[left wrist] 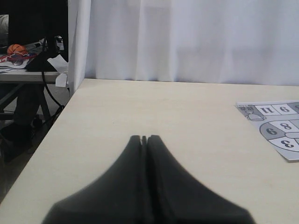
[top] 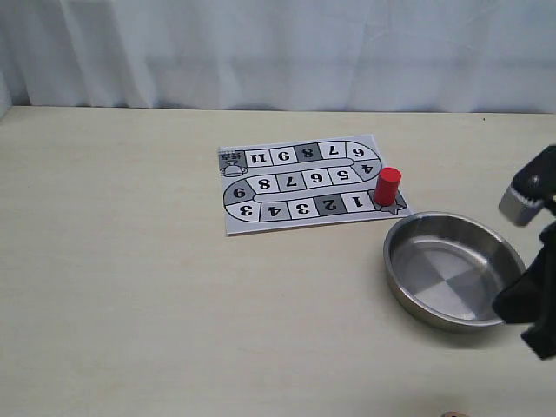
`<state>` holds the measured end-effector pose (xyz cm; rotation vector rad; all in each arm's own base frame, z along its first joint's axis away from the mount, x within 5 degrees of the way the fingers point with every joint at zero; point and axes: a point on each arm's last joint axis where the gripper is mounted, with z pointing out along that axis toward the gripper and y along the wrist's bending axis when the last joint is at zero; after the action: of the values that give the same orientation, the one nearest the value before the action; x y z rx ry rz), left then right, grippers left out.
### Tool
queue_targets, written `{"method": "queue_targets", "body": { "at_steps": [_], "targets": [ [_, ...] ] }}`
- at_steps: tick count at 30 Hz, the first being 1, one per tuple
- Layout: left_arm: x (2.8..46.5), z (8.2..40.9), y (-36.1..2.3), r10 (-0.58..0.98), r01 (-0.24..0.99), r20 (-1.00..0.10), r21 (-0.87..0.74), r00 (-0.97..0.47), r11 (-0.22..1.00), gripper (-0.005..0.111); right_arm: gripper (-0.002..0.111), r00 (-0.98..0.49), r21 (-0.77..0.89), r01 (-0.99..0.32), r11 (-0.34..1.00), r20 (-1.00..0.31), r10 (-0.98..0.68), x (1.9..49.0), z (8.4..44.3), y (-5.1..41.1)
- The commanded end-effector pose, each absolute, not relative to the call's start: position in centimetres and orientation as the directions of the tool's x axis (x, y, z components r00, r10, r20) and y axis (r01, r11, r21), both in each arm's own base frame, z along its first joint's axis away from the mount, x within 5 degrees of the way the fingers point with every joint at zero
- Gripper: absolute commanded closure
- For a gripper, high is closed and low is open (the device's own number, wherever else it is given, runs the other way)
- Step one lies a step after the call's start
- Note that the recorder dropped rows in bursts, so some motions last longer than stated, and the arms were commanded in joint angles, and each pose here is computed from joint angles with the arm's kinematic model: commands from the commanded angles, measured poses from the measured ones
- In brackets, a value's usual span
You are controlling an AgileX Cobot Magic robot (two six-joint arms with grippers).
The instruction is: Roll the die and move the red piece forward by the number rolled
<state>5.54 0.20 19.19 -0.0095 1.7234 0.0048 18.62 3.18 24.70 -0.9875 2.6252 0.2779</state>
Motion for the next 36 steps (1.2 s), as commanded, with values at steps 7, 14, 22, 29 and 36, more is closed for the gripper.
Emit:
{"method": "queue_targets", "body": {
  "at_steps": [7, 14, 22, 29, 36],
  "targets": [
    [5.6, 19.2, 0.2, -0.015, -0.007, -0.990, -0.014, -0.142, 1.000, 0.107, 0.104, -0.692, 0.058, -0.699, 0.713, -0.310, -0.652, 16.2, 20.1, 3.4],
    [5.6, 19.2, 0.2, -0.015, -0.007, -0.990, -0.014, -0.142, 1.000, 0.107, 0.104, -0.667, 0.039, -0.732, 0.680, -0.244, -0.704, 15.3, 18.5, 2.9],
    [5.6, 19.2, 0.2, -0.015, -0.007, -0.990, -0.014, -0.142, 1.000, 0.107, 0.104, -0.685, 0.093, -0.727, 0.680, -0.156, -0.711, 15.7, 16.0, 2.7],
    [5.6, 19.2, 0.2, -0.015, -0.007, -0.990, -0.014, -0.142, 1.000, 0.107, 0.104, -0.661, 0.173, -0.747, 0.642, -0.093, -0.745, 15.9, 14.3, 3.3],
    [5.6, 19.2, 0.2, -0.015, -0.007, -0.990, -0.014, -0.142, 1.000, 0.107, 0.104, -0.610, 0.140, -0.786, 0.602, -0.018, -0.793, 16.1, 12.8, 5.0]
  ]
}}
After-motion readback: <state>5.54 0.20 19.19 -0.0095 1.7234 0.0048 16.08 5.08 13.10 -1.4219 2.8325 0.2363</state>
